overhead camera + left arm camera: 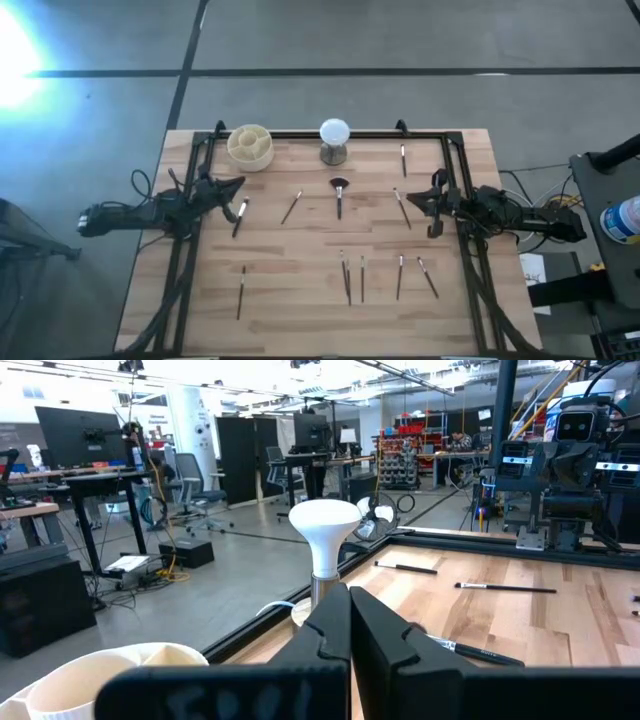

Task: Put items in baskets/containers

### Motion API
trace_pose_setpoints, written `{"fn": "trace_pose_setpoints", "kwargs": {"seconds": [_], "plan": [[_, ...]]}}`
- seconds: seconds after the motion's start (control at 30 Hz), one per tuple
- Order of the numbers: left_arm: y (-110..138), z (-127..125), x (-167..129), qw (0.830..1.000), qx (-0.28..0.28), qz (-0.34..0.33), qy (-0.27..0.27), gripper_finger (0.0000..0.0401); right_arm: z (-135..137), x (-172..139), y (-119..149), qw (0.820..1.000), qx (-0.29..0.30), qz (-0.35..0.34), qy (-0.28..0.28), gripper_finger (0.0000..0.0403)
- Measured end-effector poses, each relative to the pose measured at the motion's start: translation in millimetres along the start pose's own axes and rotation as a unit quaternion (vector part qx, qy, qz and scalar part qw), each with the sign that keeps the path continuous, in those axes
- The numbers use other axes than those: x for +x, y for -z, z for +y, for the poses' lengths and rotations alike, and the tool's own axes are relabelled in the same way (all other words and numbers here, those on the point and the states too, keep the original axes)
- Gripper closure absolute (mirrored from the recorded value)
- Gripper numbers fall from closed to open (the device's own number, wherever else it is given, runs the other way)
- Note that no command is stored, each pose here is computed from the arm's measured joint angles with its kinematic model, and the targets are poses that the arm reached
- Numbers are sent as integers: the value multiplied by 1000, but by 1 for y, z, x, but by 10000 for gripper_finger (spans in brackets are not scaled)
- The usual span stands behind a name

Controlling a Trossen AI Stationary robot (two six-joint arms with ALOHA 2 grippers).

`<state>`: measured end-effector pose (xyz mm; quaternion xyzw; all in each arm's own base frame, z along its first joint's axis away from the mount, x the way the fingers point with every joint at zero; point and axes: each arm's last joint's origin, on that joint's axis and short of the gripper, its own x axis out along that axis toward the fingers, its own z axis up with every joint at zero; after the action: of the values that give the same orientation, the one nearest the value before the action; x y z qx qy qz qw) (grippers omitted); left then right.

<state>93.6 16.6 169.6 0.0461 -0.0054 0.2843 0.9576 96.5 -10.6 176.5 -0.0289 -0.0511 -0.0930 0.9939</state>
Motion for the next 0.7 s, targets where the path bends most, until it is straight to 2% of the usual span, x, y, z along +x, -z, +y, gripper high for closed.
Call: {"fn": "trace_pose_setpoints", "kwargs": {"seconds": [0.7], "plan": [[0,0,0,1000,0,0,0,401,0,0,-1,1000,0,-3,0,374]]}}
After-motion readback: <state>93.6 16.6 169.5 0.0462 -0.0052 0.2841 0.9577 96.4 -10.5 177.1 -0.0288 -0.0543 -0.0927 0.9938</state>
